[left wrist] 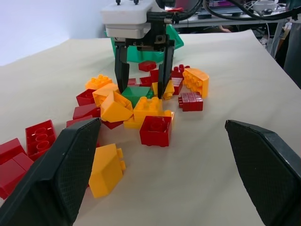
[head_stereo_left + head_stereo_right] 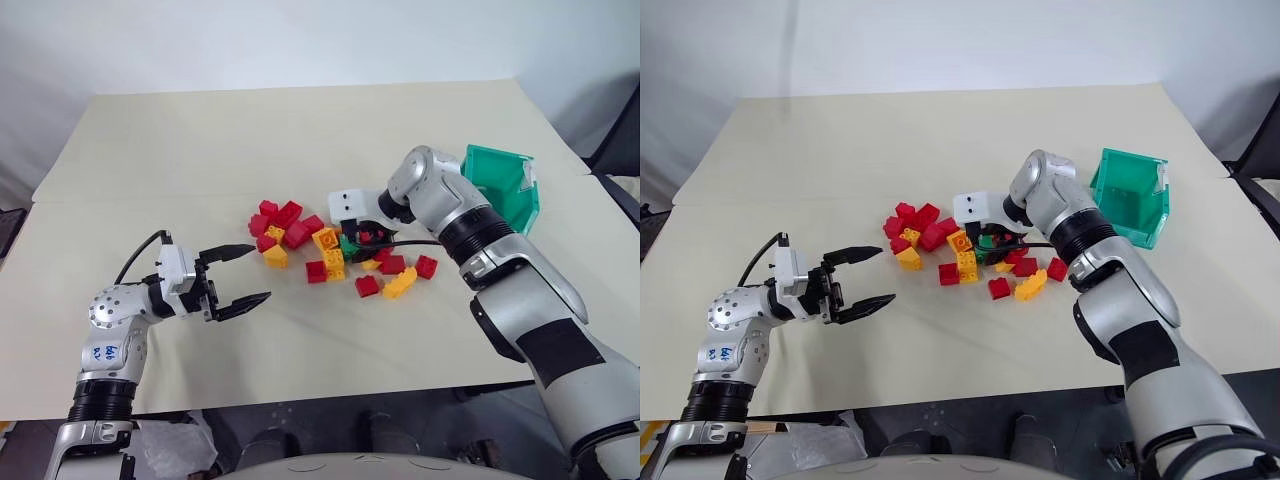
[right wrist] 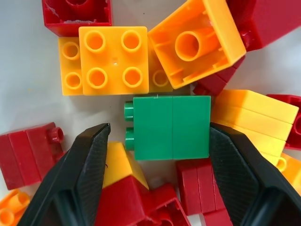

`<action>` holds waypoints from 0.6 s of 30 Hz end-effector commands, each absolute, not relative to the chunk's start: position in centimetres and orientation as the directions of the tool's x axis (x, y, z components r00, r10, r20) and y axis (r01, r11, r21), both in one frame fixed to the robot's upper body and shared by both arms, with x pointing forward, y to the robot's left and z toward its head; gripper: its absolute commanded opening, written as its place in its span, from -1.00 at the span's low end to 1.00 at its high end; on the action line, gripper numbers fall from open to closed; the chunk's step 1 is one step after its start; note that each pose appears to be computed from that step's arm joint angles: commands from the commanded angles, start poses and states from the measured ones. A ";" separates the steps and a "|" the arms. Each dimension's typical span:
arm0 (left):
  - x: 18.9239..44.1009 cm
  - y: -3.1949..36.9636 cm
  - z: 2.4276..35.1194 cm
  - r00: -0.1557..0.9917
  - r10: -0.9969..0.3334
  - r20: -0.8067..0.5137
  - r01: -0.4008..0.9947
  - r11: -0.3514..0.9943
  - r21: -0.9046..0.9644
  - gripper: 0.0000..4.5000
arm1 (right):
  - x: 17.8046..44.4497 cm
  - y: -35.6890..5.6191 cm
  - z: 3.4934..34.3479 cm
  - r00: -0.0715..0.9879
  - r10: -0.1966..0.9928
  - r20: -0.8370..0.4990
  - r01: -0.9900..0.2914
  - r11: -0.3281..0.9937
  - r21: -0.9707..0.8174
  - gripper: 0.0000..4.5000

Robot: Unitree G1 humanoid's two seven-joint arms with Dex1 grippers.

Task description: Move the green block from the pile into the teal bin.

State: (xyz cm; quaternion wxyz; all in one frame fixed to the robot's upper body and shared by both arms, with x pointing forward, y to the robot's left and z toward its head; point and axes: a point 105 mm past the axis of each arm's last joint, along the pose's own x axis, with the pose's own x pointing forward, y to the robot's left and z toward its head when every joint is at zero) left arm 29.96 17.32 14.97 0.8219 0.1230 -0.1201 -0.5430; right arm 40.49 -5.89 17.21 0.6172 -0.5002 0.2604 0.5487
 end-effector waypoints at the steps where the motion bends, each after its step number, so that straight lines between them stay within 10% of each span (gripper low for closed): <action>1: 29.8 17.0 15.9 0.367 -0.927 0.079 0.851 0.368 0.375 1.00 | 40.7 -5.6 18.6 0.290 0.470 -0.834 -0.927 -0.078 -0.366 -0.07; 10: 29.8 16.7 16.0 0.351 -0.933 0.084 0.859 0.356 0.368 1.00 | 40.7 -8.4 23.5 0.397 0.583 -0.709 -0.908 0.138 -0.395 -0.07; 18: 30.4 14.5 18.1 0.281 -0.951 0.126 0.856 0.308 0.416 1.00 | 41.0 -20.8 29.7 0.798 0.416 -0.436 -0.593 0.668 -0.450 -0.07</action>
